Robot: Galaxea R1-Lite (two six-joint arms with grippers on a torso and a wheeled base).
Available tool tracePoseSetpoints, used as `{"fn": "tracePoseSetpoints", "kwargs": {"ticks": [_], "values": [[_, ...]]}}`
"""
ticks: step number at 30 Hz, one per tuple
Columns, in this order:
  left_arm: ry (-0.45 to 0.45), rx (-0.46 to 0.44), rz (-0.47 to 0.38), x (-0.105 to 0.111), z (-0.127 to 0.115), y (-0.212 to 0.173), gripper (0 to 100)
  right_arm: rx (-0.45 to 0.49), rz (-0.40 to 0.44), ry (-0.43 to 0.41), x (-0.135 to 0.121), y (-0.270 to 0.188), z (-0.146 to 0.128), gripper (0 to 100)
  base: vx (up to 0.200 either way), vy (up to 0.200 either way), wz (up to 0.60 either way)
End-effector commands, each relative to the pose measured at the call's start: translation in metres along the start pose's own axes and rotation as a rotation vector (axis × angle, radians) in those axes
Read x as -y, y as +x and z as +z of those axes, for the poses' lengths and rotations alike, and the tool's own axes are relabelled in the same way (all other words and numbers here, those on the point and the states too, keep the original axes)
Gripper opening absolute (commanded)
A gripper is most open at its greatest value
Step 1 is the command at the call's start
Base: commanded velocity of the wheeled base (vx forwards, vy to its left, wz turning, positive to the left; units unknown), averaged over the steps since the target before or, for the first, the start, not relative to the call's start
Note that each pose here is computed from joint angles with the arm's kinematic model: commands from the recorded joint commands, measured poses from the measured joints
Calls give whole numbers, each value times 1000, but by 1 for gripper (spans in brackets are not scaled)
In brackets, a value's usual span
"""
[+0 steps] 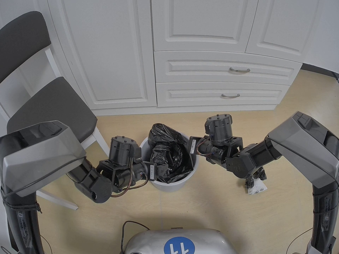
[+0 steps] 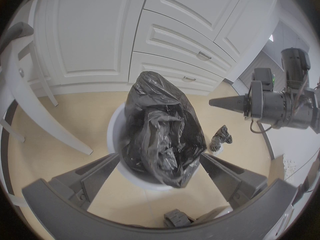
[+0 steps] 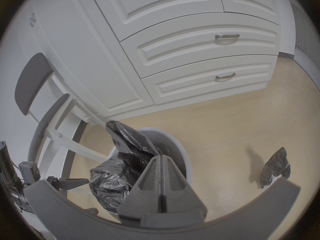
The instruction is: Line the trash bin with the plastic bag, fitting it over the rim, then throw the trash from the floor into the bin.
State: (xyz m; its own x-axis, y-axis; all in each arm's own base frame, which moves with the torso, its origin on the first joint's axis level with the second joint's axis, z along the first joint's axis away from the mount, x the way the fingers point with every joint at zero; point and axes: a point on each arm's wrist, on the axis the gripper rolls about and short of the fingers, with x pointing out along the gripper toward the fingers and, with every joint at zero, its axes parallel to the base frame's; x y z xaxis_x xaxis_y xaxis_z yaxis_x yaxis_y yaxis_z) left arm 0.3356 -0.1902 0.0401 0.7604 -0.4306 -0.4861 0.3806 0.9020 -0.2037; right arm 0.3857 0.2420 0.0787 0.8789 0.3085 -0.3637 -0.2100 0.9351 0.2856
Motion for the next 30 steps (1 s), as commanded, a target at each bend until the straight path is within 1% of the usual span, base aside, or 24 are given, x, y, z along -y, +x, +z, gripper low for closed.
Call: {"fn": "tracePoseSetpoints", "kwargs": {"ticks": [1,2,4,6,10,11,17,20,22,24,25,26,27,28,30], "values": [[5,-2,17,-4,-5,35,100,-7,-17,15,6,11,-7,0,0,0,0],[5,-1,21,-4,-6,36,100,-6,-16,17,6,11,-6,0,0,0,0],[30,0,71,-11,-3,41,100,-1,-16,26,6,11,-4,0,0,0,0],[52,-5,94,-16,-4,43,100,0,-20,27,8,11,-4,0,0,0,0],[55,9,95,-17,-2,47,100,7,-17,31,7,11,-2,0,0,0,0],[56,14,96,-17,-1,48,0,7,-17,31,7,11,-2,0,0,0,0],[56,36,87,-14,4,51,0,9,-17,33,7,11,-1,0,0,0,0],[51,25,94,-15,2,44,0,10,-17,39,8,11,-1,0,0,0,0],[51,33,118,-16,1,30,0,6,-21,43,9,11,-4,0,0,0,0],[49,41,122,-16,0,23,0,14,-17,43,8,9,-1,0,0,0,0],[48,54,121,-16,-1,16,0,33,-10,43,7,7,8,0,0,0,0],[48,54,121,-16,-1,16,0,33,-10,43,7,7,8,0,0,0,0],[47,82,115,-15,0,5,0,54,6,35,5,4,22,0,0,0,0],[48,94,109,-14,0,0,0,53,11,13,2,3,28,0,0,0,0],[49,102,106,-13,-2,-6,0,20,4,-53,-2,4,37,0,0,0,0]]}}
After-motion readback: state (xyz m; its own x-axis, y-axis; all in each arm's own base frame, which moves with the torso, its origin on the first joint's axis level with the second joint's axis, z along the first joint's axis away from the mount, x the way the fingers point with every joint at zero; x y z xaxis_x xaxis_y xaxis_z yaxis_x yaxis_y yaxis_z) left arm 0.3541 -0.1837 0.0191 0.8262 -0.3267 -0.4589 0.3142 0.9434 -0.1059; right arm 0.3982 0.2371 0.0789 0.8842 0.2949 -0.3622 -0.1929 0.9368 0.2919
